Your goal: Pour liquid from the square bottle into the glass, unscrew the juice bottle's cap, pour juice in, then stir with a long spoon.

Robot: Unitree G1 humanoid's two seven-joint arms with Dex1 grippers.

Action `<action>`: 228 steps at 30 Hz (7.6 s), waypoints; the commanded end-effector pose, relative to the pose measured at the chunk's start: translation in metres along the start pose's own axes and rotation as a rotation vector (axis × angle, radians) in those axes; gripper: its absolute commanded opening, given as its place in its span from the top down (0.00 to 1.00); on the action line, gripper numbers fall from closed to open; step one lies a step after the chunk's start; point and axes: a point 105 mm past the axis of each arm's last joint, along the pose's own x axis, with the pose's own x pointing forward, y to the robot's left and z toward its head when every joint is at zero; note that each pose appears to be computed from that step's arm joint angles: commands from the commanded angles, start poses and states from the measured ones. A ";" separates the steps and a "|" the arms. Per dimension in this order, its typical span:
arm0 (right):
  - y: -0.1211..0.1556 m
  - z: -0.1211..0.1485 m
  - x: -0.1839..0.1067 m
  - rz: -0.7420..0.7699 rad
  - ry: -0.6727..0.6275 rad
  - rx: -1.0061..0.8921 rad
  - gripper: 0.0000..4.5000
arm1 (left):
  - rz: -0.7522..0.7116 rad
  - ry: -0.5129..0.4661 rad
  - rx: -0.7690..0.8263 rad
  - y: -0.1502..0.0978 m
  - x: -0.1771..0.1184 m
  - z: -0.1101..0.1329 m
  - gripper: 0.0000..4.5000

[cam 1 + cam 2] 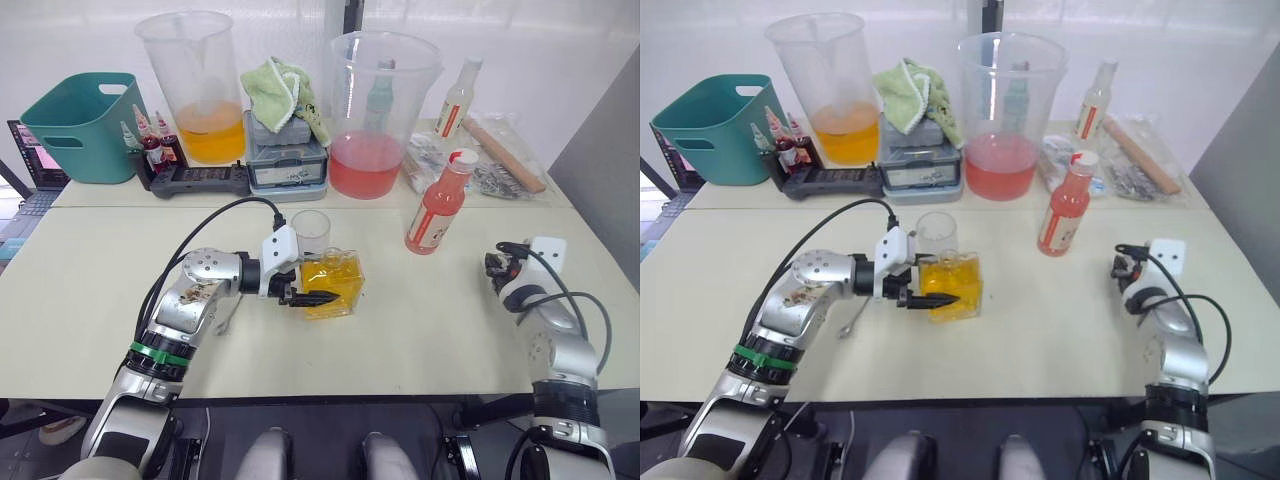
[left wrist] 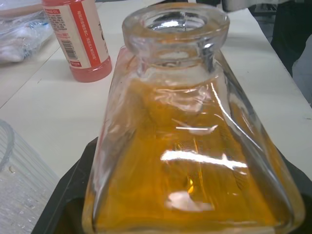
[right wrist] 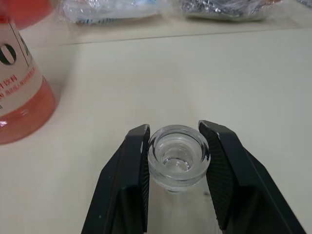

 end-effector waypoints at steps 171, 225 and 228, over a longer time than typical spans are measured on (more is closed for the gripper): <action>0.138 0.084 -0.152 1.072 -0.075 -0.227 0.00 | 0.875 0.245 1.350 0.136 -0.042 0.076 0.37; 0.148 0.095 -0.140 1.273 -0.045 -0.272 0.00 | 1.278 -0.081 -0.049 0.134 -0.184 0.046 0.37; 0.148 0.094 -0.140 1.289 -0.039 -0.271 0.00 | 1.329 -0.125 -0.170 0.131 -0.201 0.032 0.37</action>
